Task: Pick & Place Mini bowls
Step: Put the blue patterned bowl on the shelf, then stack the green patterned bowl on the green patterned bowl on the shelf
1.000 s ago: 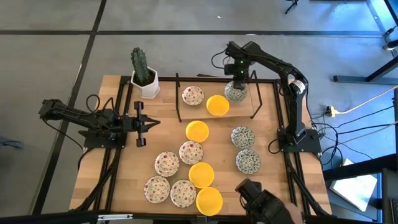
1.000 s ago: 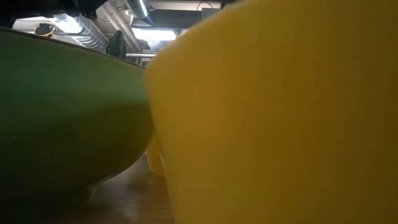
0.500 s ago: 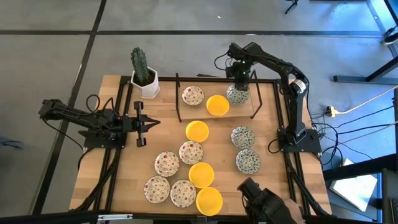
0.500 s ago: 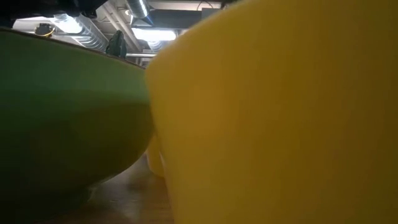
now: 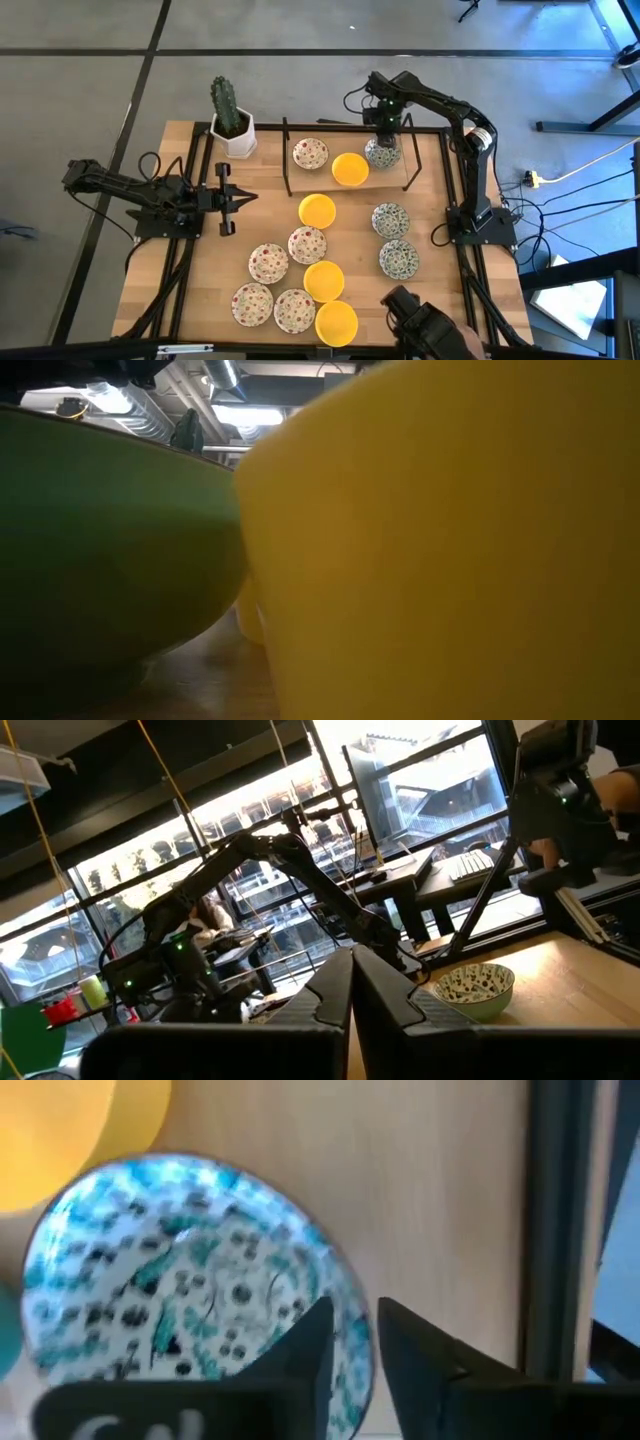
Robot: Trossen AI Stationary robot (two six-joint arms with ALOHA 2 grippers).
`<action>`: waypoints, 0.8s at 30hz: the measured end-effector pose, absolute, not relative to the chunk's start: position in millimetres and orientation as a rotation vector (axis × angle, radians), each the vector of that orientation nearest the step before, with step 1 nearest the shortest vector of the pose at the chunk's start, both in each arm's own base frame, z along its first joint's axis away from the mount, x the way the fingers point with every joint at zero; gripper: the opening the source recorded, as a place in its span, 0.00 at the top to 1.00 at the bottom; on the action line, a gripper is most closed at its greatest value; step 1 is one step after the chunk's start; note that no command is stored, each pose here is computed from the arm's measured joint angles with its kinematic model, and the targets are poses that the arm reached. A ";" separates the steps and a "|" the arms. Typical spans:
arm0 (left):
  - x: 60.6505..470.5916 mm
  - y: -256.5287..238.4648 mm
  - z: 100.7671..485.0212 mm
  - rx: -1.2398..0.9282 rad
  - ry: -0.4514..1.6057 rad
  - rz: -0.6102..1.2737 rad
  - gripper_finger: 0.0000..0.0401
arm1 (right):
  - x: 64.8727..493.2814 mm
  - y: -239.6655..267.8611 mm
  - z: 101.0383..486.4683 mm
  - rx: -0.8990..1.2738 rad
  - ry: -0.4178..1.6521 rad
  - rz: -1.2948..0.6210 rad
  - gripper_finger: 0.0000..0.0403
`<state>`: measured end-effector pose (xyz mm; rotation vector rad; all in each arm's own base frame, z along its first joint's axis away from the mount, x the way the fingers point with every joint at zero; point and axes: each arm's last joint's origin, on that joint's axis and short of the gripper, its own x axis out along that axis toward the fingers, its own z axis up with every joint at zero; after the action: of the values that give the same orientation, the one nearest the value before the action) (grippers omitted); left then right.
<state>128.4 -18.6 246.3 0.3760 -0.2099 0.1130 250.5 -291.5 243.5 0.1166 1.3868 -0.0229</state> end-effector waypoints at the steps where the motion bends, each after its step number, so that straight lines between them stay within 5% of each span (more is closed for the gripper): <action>1: 128.5 -18.6 246.3 0.376 -0.210 0.113 0.99 | 251.3 -292.4 243.6 0.122 1.378 -0.038 0.77; 9: 128.5 -18.6 246.3 0.373 -0.210 0.113 0.99 | 254.8 -296.7 256.0 0.133 1.341 -0.101 0.66; 16: 128.3 -18.6 246.9 0.374 -0.216 0.114 1.00 | 258.3 -295.8 332.4 0.098 1.099 -0.232 0.65; 24: 128.2 -18.6 247.3 0.402 -0.219 0.119 0.98 | 268.6 -181.2 452.3 -0.072 0.477 0.189 0.73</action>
<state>128.2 -18.6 247.3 0.4021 -0.2190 0.1186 268.6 -181.2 452.3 -0.0716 0.4772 0.1886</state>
